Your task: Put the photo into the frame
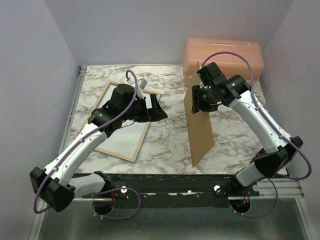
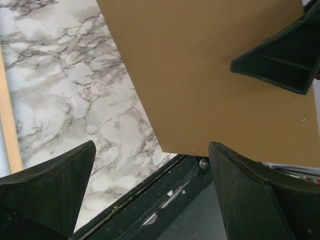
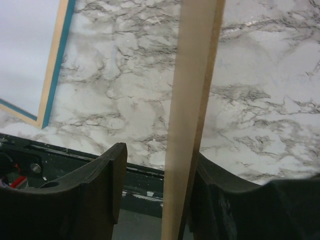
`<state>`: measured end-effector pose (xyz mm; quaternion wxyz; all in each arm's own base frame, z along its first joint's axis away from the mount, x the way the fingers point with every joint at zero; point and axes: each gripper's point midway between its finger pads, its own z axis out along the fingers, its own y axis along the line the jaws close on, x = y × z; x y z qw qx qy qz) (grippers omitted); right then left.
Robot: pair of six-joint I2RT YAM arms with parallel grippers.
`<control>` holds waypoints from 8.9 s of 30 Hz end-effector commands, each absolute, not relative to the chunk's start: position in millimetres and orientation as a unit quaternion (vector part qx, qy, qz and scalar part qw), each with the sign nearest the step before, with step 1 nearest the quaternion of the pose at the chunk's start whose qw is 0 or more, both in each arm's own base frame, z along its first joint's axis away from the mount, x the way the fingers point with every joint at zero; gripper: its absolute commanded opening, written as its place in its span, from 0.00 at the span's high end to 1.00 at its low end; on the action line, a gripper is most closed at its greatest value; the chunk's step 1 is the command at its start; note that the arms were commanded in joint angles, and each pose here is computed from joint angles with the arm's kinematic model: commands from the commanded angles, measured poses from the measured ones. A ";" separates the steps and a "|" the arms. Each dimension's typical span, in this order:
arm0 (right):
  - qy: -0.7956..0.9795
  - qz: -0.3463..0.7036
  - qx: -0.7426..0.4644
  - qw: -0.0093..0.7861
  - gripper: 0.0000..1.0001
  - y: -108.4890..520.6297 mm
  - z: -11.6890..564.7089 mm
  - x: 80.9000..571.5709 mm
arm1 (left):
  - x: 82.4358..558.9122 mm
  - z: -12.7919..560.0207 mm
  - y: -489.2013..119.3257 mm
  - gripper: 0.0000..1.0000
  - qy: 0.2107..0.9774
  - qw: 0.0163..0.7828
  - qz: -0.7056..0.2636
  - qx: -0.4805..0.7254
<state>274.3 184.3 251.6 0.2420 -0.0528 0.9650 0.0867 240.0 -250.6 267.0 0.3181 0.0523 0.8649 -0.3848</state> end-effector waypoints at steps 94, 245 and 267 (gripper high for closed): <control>0.906 0.386 0.133 0.114 0.09 162.4 29.9 239.8 | 260.4 131.9 -237.0 0.48 0.821 0.317 -0.470 -0.067; 0.811 0.124 0.136 0.556 1.00 41.7 406.4 273.1 | 201.4 84.7 -394.0 1.00 0.935 0.068 -0.343 0.059; 0.816 0.189 0.074 0.541 1.00 72.2 403.1 271.1 | 222.7 120.8 -380.2 0.21 0.890 0.117 -0.439 0.035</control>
